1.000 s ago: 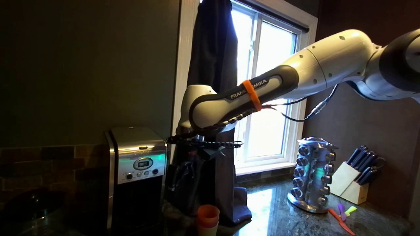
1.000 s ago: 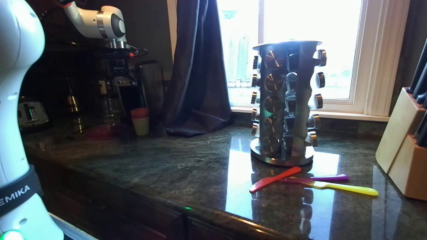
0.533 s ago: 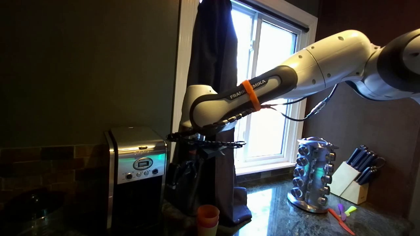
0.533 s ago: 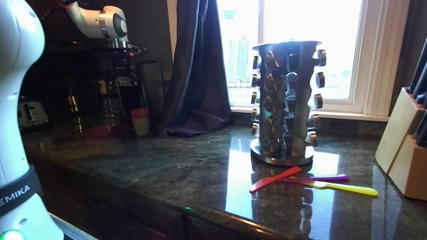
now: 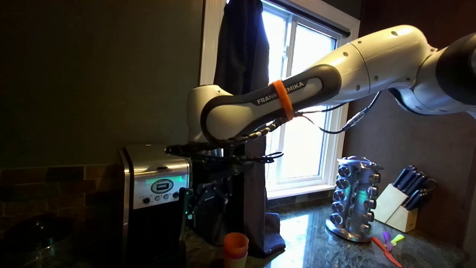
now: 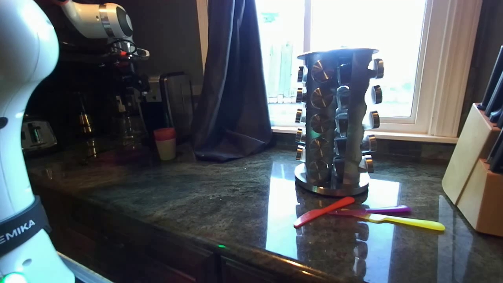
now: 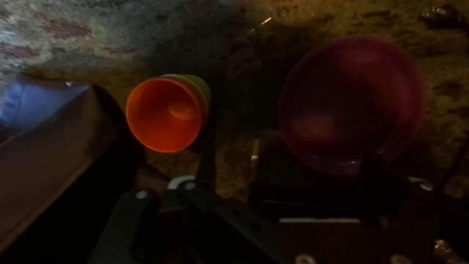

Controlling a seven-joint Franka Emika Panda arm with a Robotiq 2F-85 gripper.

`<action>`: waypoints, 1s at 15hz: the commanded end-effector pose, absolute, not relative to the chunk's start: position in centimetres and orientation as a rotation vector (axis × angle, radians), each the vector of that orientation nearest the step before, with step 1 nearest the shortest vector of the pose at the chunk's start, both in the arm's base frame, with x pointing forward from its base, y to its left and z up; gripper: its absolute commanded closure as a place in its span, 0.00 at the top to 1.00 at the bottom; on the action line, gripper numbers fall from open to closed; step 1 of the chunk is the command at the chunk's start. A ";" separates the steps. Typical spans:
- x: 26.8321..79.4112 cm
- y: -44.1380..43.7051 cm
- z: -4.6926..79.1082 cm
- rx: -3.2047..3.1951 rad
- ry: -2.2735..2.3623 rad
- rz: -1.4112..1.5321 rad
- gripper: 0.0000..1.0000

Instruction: Turn the knob on the left side of the coffee maker in an anti-clockwise direction

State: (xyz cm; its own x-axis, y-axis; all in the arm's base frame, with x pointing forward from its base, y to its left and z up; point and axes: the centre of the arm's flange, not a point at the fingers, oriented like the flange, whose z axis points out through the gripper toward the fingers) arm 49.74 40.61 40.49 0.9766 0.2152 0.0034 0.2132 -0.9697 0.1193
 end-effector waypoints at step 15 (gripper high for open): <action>53.7 54.9 36.5 2.284 0.383 -0.111 1.00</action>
